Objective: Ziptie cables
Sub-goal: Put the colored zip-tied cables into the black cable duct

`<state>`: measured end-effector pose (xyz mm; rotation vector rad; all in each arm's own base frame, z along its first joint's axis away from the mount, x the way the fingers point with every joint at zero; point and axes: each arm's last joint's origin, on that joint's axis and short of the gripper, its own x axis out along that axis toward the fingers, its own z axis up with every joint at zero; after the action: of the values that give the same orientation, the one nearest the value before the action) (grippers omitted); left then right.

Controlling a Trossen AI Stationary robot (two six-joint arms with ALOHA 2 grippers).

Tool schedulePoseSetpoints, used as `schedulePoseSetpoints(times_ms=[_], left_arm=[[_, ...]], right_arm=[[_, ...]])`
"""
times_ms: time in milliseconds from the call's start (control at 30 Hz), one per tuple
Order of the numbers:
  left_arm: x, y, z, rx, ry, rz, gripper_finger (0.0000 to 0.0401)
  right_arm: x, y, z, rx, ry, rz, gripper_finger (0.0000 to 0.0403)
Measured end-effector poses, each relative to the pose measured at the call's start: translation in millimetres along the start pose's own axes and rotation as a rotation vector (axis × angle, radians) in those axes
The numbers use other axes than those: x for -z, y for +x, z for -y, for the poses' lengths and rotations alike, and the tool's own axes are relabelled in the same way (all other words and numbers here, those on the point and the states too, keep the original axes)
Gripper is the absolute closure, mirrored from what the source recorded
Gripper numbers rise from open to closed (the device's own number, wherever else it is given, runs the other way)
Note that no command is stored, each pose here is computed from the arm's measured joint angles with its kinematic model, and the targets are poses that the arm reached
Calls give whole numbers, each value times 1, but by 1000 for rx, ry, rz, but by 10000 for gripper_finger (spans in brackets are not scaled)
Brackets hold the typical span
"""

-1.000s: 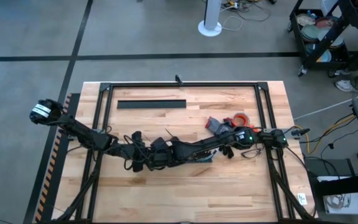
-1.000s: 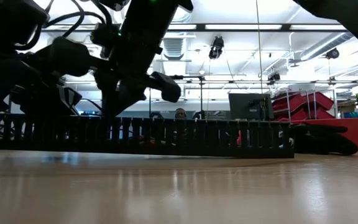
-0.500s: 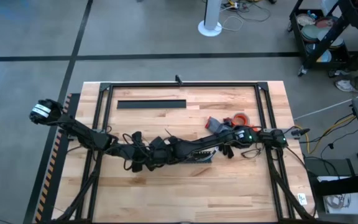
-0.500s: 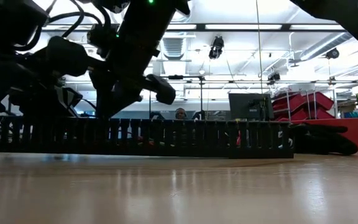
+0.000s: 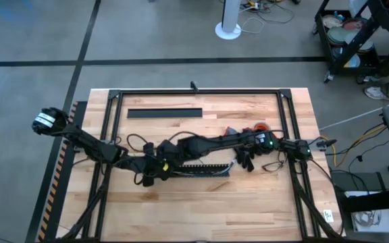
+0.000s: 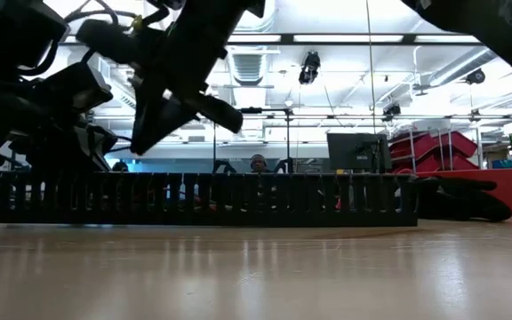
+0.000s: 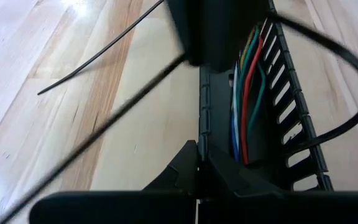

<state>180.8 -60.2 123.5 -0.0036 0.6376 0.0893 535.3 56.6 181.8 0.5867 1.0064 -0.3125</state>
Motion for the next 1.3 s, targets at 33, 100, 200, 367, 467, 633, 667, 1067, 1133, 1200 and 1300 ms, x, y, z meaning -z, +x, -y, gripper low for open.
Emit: schedulePoseSetpoints(times_ms=[33, 100, 200, 367, 467, 633, 667, 1067, 1133, 1200, 1300], left_arm=[[0, 0, 0, 0, 1, 0, 401], [0, 0, 0, 0, 1, 0, 401], [0, 0, 0, 3, 1, -1, 401], [0, 0, 0, 3, 1, -2, 401], [0, 0, 0, 3, 0, -2, 401], [0, 0, 0, 4, 1, -2, 401], [0, 0, 0, 4, 1, -2, 401], [1, 0, 0, 5, 1, -5, 401], [1, 0, 0, 5, 1, -5, 401], [1, 0, 0, 5, 1, -5, 401], [1, 0, 0, 5, 1, -5, 401]], right_arm=[[-2, -1, 0, -24, -9, -15, 381], [-5, -2, 1, -59, -28, -27, 377], [-11, -3, 6, -94, -36, -35, 371], [-27, -3, 27, -104, 26, -58, 349], [-33, -3, 34, -97, 32, -48, 325], [-40, -2, 41, -72, 18, -3, 289], [-41, -2, 42, -71, 21, 1, 285], [-53, -24, 49, -25, 23, 52, 308], [-52, -24, 50, -17, 23, 42, 312], [-51, -24, 50, -12, 23, 32, 313], [-50, -24, 50, -12, 22, 26, 310]])
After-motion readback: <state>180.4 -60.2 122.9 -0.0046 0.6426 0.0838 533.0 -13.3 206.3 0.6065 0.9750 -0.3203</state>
